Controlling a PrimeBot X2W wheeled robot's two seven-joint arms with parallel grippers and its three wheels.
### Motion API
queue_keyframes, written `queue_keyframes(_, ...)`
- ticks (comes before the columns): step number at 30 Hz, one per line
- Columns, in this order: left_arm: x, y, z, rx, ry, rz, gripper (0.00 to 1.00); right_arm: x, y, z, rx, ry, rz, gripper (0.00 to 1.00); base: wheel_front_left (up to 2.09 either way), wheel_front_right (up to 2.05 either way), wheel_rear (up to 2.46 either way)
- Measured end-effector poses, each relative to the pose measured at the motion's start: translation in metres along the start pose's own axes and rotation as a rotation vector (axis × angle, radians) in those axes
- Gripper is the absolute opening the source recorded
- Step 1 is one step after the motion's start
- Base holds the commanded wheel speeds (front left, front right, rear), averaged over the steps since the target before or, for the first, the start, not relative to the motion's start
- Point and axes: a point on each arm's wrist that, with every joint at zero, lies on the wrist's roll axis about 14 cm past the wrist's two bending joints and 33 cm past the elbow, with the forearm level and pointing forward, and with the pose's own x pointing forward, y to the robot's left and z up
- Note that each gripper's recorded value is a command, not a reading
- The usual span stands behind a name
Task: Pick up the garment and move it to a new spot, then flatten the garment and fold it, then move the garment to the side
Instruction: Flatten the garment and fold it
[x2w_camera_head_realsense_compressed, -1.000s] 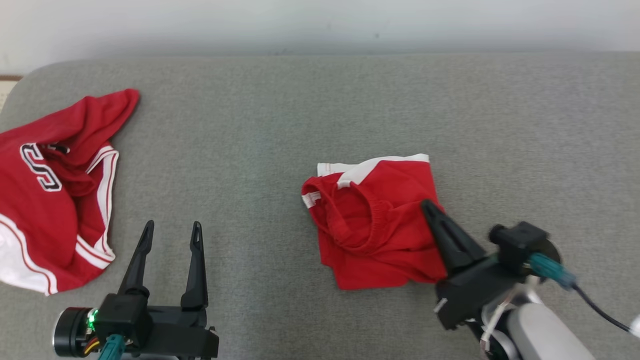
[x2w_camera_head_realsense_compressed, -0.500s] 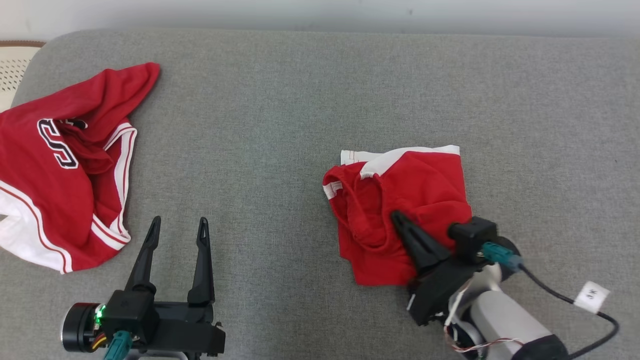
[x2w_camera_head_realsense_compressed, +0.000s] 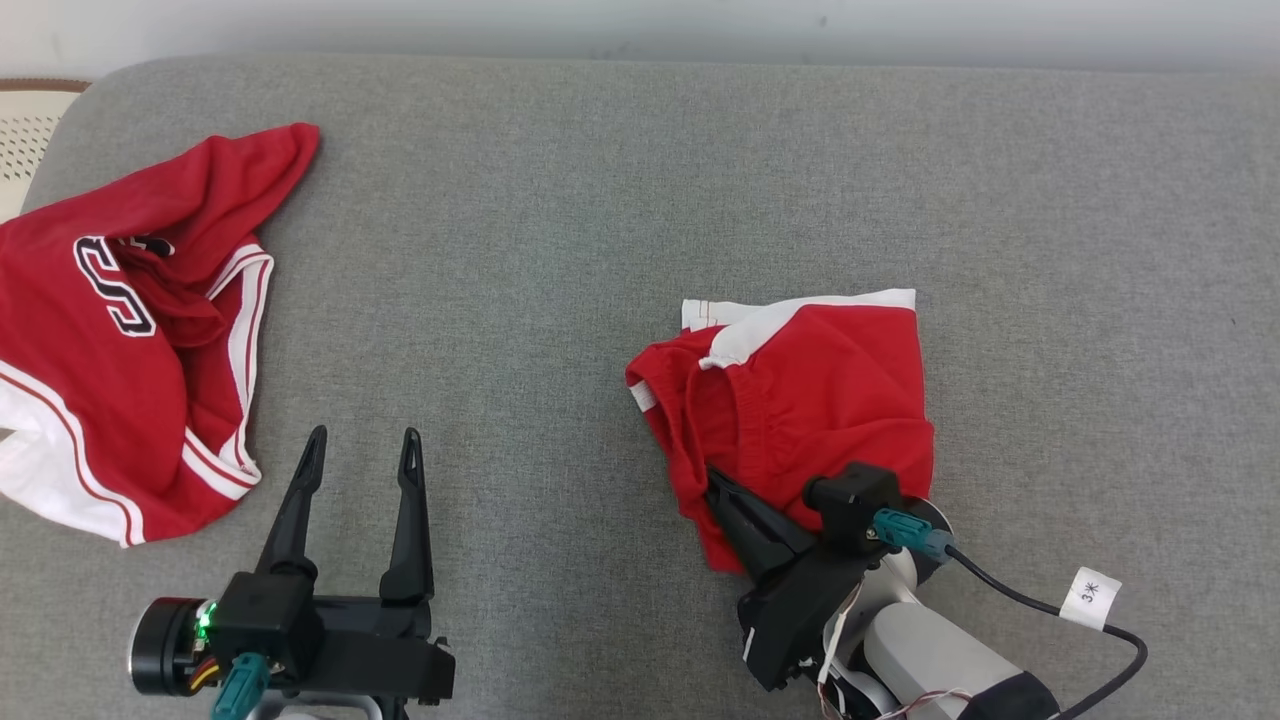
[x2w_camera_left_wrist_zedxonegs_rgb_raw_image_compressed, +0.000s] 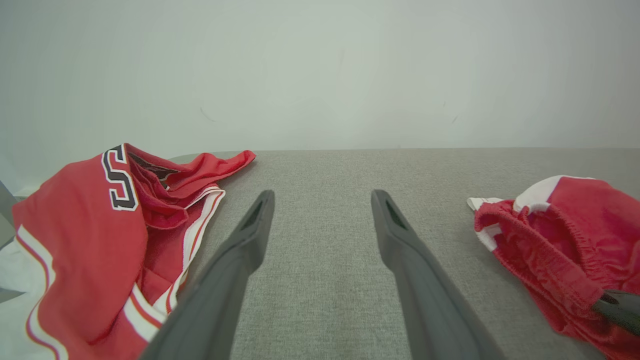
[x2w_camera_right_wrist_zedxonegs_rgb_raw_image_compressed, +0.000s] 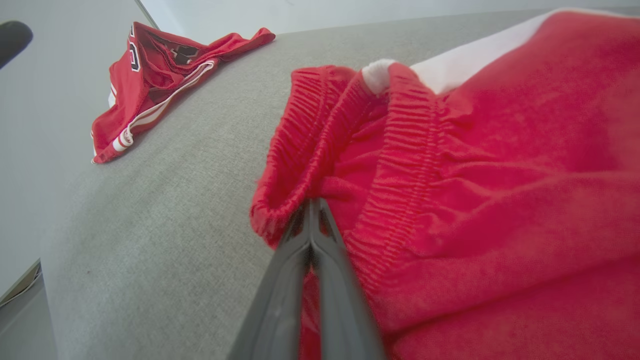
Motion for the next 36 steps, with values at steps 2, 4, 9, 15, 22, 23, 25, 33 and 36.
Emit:
queue_keyframes(2,0.000,0.000,0.000,-0.001,0.001,0.001,1.00,0.000,0.000,0.002,0.003,-0.011,0.002,0.00,0.00,0.00,0.00)
queue_keyframes(4,0.000,0.000,0.001,-0.001,-0.001,0.002,1.00,0.002,0.003,0.012,0.010,-0.048,0.009,0.00,0.00,0.00,0.00)
queue_keyframes(9,-0.001,0.001,0.004,0.001,-0.013,0.005,1.00,-0.003,0.006,0.052,0.008,-0.182,0.010,0.00,0.00,0.00,0.00)
queue_keyframes(15,0.000,-0.005,0.010,-0.001,-0.025,-0.018,1.00,-0.038,-0.007,0.089,-0.003,-0.318,-0.066,0.00,0.00,0.00,0.00)
queue_keyframes(22,0.002,-0.012,0.023,-0.006,-0.056,-0.040,1.00,-0.095,-0.055,0.133,-0.081,-0.455,-0.293,0.00,0.00,0.00,0.00)
queue_keyframes(23,0.002,-0.014,0.025,-0.008,-0.061,-0.045,1.00,-0.103,-0.060,0.136,-0.089,-0.466,-0.322,0.00,0.00,0.00,0.00)
queue_keyframes(25,0.002,-0.016,0.029,-0.011,-0.072,-0.053,1.00,-0.118,-0.070,0.144,-0.112,-0.486,-0.379,0.00,0.00,0.00,0.00)
queue_keyframes(33,0.001,-0.020,0.041,-0.014,-0.102,-0.069,1.00,-0.161,-0.088,0.146,-0.158,-0.483,-0.534,1.00,0.00,0.00,0.00)
queue_keyframes(36,-0.002,-0.020,0.043,-0.012,-0.107,-0.073,1.00,-0.171,-0.088,0.140,-0.164,-0.460,-0.563,1.00,0.00,0.00,0.00)
